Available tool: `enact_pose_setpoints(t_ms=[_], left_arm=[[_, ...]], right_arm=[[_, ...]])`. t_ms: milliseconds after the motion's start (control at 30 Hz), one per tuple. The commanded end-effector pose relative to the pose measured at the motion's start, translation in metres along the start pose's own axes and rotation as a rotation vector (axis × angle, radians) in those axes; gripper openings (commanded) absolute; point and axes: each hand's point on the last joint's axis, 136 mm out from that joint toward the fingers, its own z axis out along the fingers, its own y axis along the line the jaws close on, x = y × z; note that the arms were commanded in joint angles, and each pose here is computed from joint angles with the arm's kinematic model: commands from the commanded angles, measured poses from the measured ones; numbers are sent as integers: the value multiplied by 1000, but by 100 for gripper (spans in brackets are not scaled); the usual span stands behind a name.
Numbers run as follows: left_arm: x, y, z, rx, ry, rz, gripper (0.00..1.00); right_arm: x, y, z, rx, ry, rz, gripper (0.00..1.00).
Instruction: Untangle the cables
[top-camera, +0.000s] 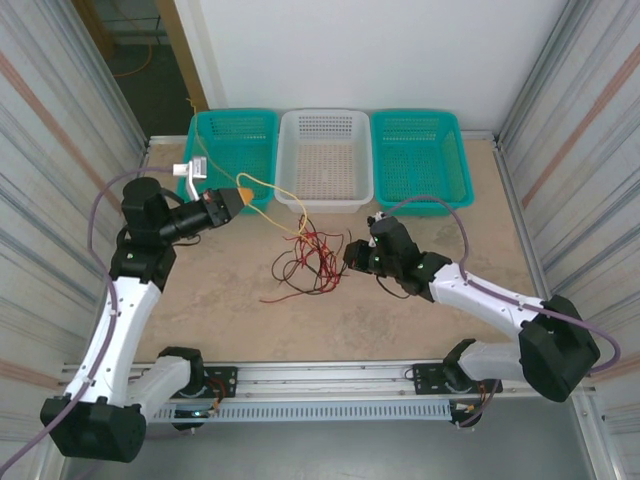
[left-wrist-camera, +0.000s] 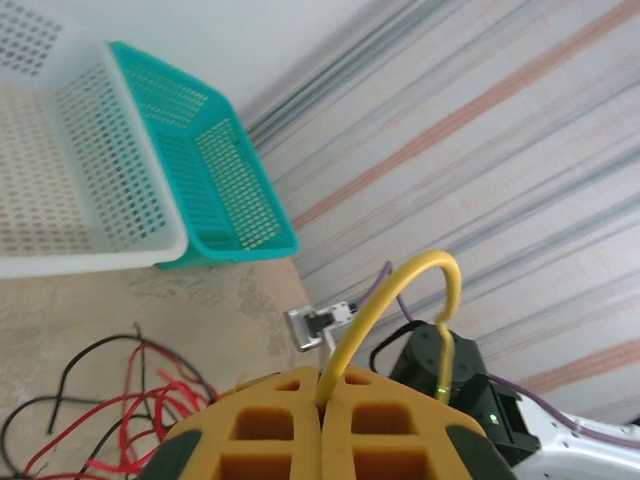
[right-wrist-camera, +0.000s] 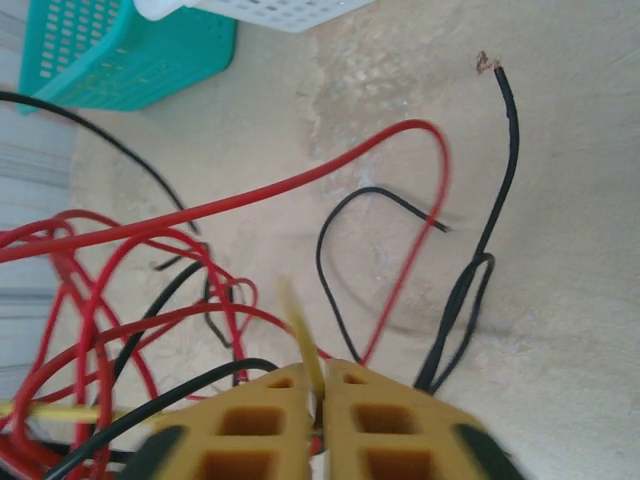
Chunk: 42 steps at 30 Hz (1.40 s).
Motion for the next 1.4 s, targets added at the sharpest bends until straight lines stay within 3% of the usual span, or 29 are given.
enact_pose_setpoints(t_ms=[0,100,233,400,500,667,833,933,1000,1067,1200,1367], left_arm=[[-26,-84,-17,182,-58,247,0],[-8,-104,-6,228,24,308,0],[8,-128,6,301,77,369,0],[-2,-133,11,309,45,370,0],[-9,-134,15,301,33,379,0],[-28,-131,24,257,-25,406,0],[-57,-134,29,211,-113,421,0],[-67,-144,29,234,-142,423,0],[-69,-147,28,237,-145,434,0],[-72,-148,27,223,-154,448,0],[-81,-139,25,165,-171,452,0],[-124,-90,13,-105,-295,380,0]], right_arm=[[-4,-25,-21,195,7,-149,40],[-28,2,-41,139,-44,-224,60],[-41,66,-54,-80,-70,-282,76],[-32,130,-55,-333,-42,-306,77],[-6,151,-47,-416,17,-346,77],[38,132,-5,-371,130,-289,73],[63,74,37,-152,195,-217,64],[69,33,53,15,218,-159,50],[67,12,58,73,219,-94,37],[63,-5,59,115,218,-42,31],[57,-20,53,166,213,-28,30],[42,-11,30,139,163,-80,45]])
